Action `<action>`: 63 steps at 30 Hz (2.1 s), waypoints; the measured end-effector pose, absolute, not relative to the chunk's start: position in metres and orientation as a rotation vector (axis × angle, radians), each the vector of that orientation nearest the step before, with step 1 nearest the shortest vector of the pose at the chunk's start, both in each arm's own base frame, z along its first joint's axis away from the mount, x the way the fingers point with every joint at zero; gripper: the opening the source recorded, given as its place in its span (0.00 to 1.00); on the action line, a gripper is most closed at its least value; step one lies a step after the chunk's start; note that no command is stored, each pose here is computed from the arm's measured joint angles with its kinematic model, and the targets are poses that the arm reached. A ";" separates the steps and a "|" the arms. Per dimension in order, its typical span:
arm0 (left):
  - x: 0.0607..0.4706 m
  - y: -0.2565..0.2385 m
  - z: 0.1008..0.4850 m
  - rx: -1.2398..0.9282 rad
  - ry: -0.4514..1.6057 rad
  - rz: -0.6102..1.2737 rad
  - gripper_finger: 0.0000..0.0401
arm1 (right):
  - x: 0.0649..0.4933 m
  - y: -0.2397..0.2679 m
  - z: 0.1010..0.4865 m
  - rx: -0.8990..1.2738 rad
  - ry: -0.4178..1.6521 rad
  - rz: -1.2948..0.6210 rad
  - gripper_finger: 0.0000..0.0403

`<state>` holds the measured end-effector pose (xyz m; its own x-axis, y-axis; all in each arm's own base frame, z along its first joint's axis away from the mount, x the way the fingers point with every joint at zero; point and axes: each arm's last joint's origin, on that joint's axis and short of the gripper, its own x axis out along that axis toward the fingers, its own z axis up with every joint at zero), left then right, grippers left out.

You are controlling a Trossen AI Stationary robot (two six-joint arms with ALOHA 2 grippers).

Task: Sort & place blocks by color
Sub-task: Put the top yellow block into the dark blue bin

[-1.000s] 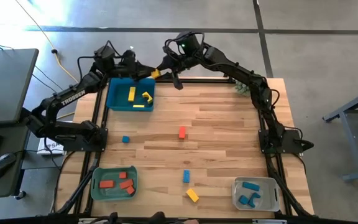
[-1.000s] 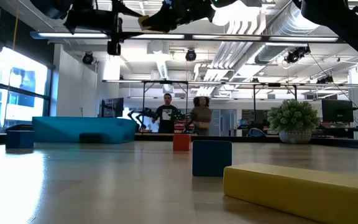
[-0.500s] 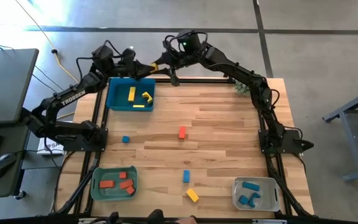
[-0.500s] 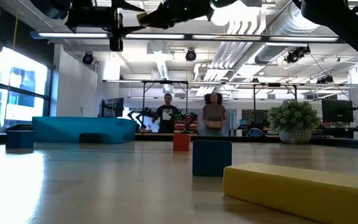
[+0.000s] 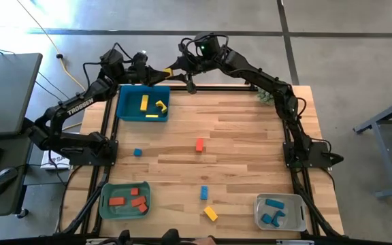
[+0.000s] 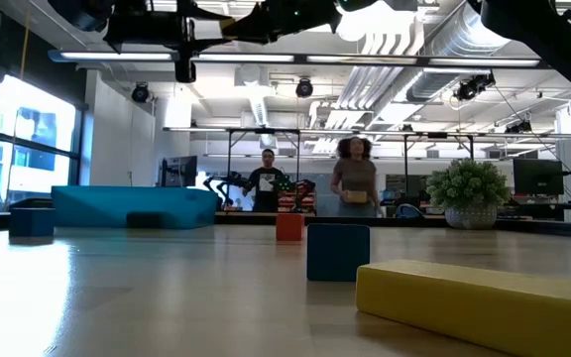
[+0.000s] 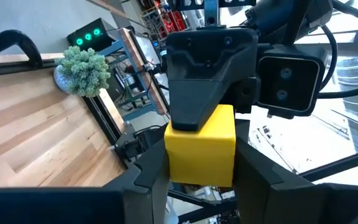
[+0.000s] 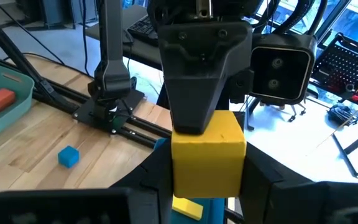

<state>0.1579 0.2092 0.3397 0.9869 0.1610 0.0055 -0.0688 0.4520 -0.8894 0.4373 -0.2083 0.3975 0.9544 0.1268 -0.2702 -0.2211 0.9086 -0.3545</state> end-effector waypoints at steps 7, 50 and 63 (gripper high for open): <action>0.158 0.209 0.338 -1.008 -0.073 0.152 0.27 | 0.437 -0.209 0.394 -0.350 0.307 0.122 0.42; 0.116 0.181 0.252 -0.719 0.949 0.950 0.29 | 0.437 -0.123 0.349 0.280 0.922 -0.153 0.48; 0.115 0.181 0.251 -0.643 0.995 0.907 0.29 | 0.436 -0.053 0.340 0.443 1.099 -0.262 0.48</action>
<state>0.1155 0.1811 0.2515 0.2501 0.3410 -0.9062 -0.8706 0.4887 -0.0564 0.4359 -0.0534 0.3400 0.4366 0.0127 -0.8996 0.4172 0.8830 0.2150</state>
